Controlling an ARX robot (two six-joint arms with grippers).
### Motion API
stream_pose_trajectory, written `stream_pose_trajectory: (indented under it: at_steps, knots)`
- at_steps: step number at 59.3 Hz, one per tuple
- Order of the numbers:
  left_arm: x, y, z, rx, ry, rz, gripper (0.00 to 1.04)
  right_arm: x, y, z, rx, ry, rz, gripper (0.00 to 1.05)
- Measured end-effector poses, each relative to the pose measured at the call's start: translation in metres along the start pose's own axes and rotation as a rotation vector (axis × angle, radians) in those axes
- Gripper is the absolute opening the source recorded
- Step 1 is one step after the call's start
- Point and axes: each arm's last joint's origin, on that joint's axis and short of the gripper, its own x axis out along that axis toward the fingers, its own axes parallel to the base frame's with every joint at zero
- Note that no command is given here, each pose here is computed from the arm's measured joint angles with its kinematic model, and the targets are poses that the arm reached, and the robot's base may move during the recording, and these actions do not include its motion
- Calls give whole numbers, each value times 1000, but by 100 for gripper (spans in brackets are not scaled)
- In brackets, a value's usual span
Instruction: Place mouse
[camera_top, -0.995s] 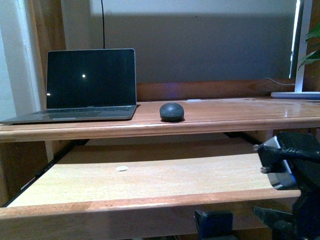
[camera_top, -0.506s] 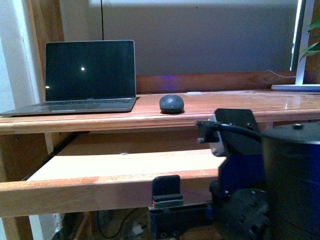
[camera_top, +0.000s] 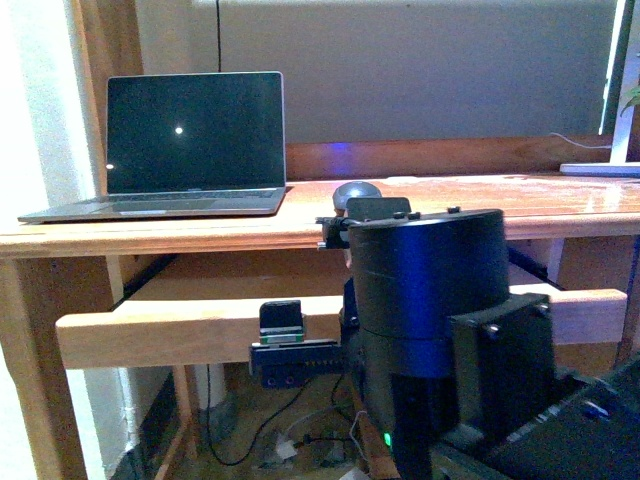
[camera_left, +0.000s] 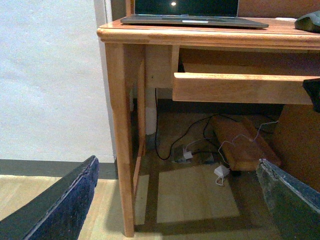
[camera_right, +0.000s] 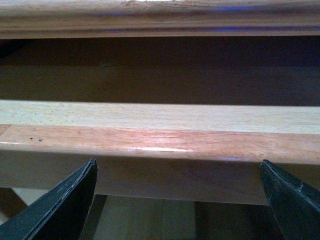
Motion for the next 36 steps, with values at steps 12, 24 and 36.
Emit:
stream_pose_trajectory:
  at_steps: [12, 24, 36]
  knots:
    - [0, 0, 0, 0, 0, 0, 97, 20, 18, 4, -1, -9, -25, 97]
    - [0, 0, 0, 0, 0, 0, 97, 30, 31, 9, -9, -21, -23, 97]
    - [0, 0, 0, 0, 0, 0, 97, 39, 36, 15, -8, -17, -33, 97]
